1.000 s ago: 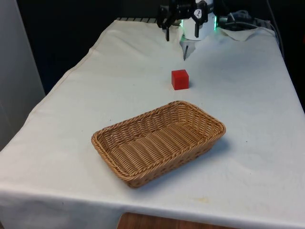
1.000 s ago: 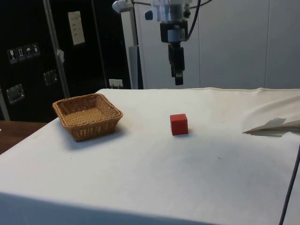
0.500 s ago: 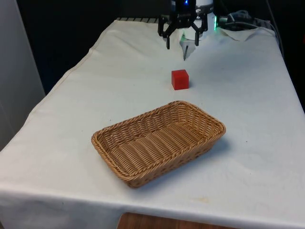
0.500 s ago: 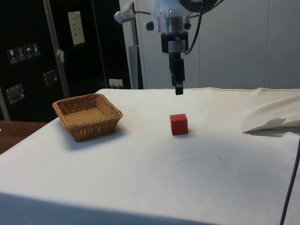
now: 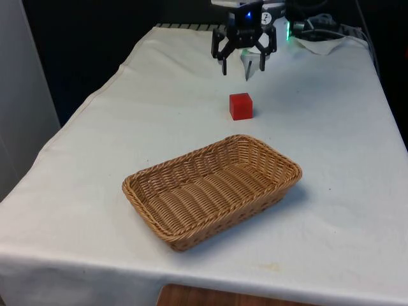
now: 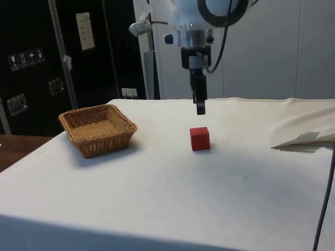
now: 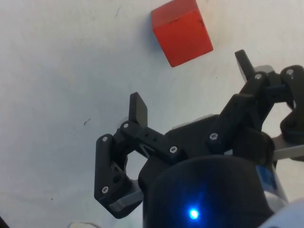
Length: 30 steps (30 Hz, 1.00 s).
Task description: Pick up the cube and place it into the basket.
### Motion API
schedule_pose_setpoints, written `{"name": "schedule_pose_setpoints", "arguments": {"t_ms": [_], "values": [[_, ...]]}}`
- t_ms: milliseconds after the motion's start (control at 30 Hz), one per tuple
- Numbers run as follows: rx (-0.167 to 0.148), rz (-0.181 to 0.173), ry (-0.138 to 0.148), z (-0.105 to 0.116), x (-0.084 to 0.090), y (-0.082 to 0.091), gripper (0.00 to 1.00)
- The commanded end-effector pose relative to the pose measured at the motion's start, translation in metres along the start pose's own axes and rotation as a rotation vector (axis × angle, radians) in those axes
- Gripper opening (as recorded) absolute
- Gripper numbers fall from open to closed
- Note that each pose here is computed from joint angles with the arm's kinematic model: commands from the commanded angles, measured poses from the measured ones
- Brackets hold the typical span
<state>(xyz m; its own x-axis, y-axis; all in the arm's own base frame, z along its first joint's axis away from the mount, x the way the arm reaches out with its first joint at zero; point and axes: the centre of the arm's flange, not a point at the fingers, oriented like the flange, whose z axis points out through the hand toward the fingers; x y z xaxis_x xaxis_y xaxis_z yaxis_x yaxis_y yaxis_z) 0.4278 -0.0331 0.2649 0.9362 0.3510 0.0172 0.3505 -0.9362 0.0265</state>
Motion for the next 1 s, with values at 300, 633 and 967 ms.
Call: {"name": "schedule_pose_setpoints", "arguments": {"t_ms": [300, 633, 967], "values": [[0.005, 0.006, 0.013, 0.016, -0.002, -0.003, 1.0], [0.009, 0.01, 0.012, 0.031, -0.002, -0.004, 1.0], [-0.002, 0.013, 0.014, 0.044, 0.0, -0.008, 1.0]]}}
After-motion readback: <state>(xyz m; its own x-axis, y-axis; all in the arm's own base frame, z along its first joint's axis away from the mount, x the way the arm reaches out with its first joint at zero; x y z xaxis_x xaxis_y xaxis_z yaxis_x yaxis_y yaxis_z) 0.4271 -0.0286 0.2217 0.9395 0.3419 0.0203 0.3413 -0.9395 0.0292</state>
